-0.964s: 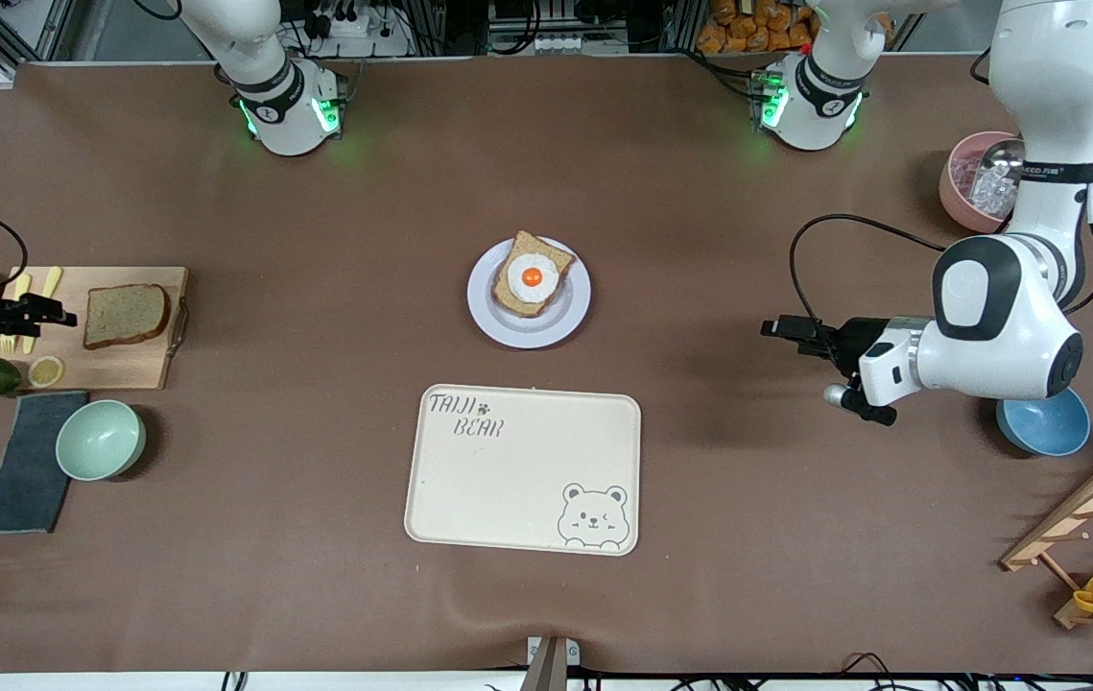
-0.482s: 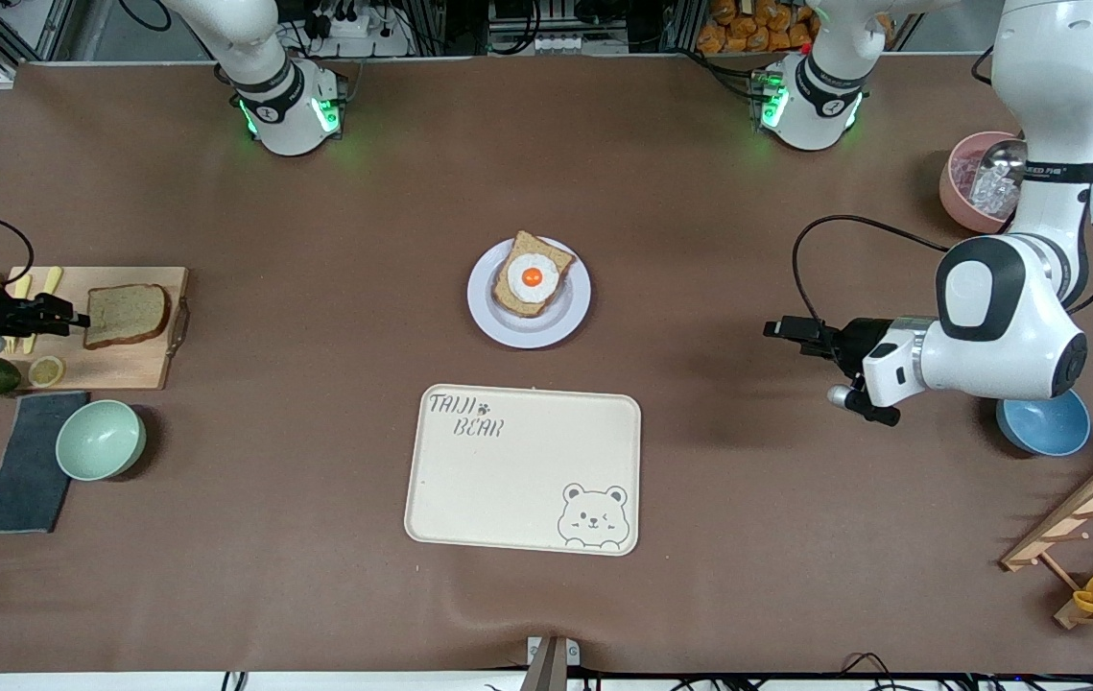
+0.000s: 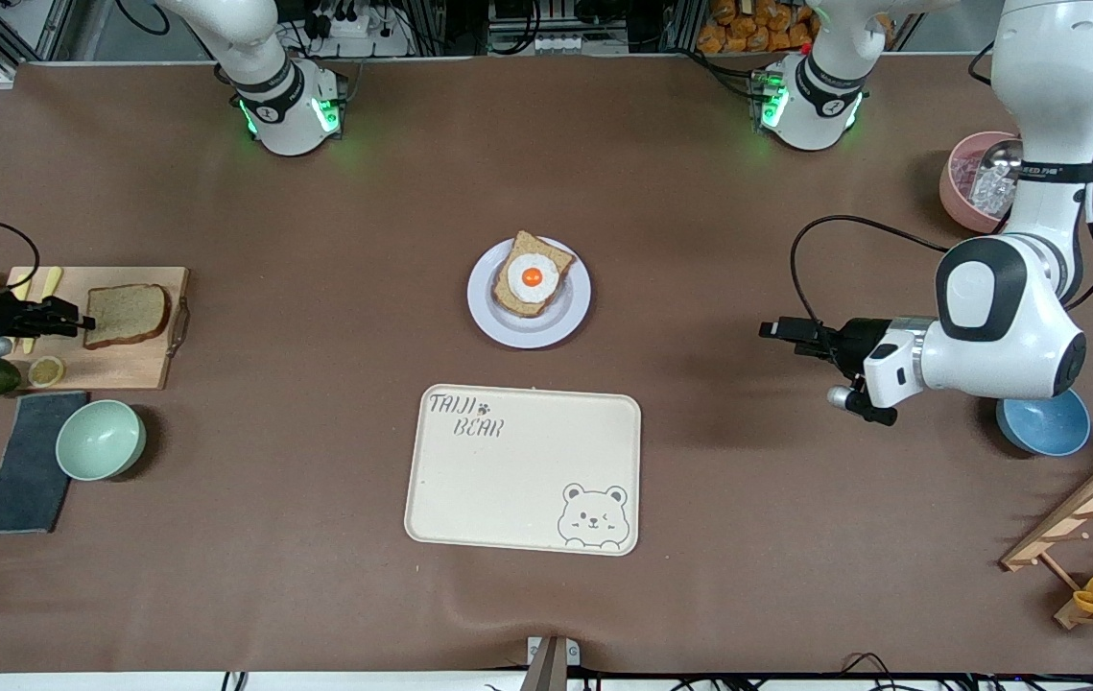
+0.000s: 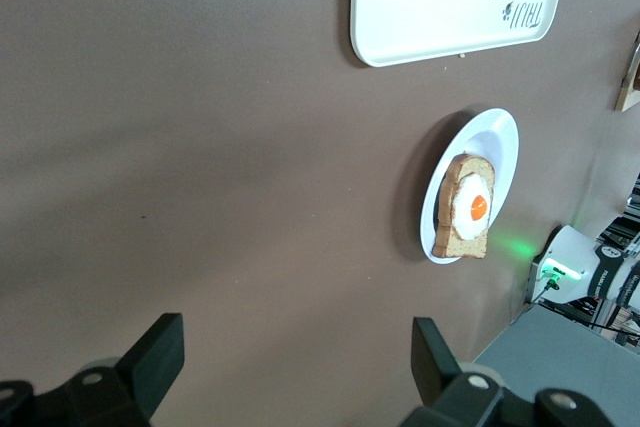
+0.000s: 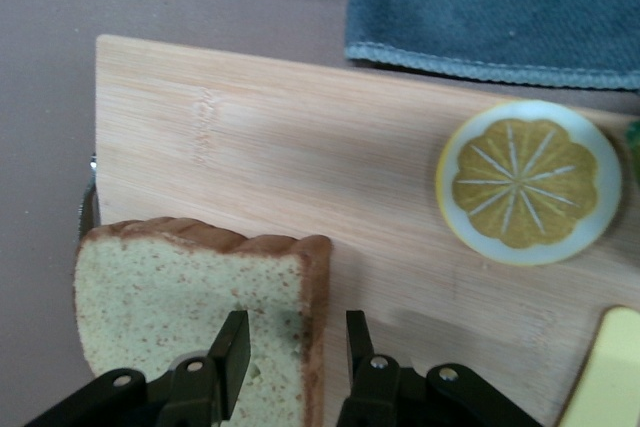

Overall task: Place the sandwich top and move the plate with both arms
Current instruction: 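Lower the right gripper and grasp the brown bread slice on the board, then lift the bread slice off the cutting board with the right gripper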

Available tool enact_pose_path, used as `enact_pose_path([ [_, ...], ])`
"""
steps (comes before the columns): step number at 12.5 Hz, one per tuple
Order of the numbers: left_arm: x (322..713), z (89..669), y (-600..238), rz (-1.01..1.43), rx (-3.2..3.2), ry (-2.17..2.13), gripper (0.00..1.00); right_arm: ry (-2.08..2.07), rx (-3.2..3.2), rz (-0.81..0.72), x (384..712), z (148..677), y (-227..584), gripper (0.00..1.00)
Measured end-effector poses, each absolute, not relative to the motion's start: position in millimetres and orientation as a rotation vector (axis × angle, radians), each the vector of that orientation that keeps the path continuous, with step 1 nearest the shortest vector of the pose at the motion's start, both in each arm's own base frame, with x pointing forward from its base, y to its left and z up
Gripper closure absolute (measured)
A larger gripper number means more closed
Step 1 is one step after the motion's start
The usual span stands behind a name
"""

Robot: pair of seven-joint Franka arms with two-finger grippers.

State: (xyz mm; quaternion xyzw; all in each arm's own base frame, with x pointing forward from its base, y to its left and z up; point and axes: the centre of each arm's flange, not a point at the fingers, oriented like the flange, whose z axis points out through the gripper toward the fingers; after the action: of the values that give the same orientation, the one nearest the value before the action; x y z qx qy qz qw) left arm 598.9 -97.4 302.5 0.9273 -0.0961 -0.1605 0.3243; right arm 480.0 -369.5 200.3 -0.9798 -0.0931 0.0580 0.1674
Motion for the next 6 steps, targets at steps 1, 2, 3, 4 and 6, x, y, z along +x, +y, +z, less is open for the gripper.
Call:
enact_pose_path([
  [1,598.7,302.4,-97.7,-0.421,2.432,-0.252,0.00,-0.258,-2.787,0.163,478.9,198.8,-372.9,0.56],
  [2,598.8,302.4,-97.7,-0.421,2.432,-0.252,0.00,-0.251,-2.787,0.161,477.9,197.7,-375.4,0.58],
  [3,598.8,302.3,-97.6,-0.421,2.432,-0.251,0.00,-0.243,-2.783,0.160,476.5,195.7,-376.8,0.69],
  [4,598.8,302.3,-97.6,-0.421,2.432,-0.249,0.00,-0.233,-2.778,0.157,475.3,193.6,-377.6,0.83],
  [6,598.8,302.3,-98.1,-0.422,2.433,-0.249,0.00,-0.215,-2.766,0.148,474.6,192.6,-377.5,0.92],
])
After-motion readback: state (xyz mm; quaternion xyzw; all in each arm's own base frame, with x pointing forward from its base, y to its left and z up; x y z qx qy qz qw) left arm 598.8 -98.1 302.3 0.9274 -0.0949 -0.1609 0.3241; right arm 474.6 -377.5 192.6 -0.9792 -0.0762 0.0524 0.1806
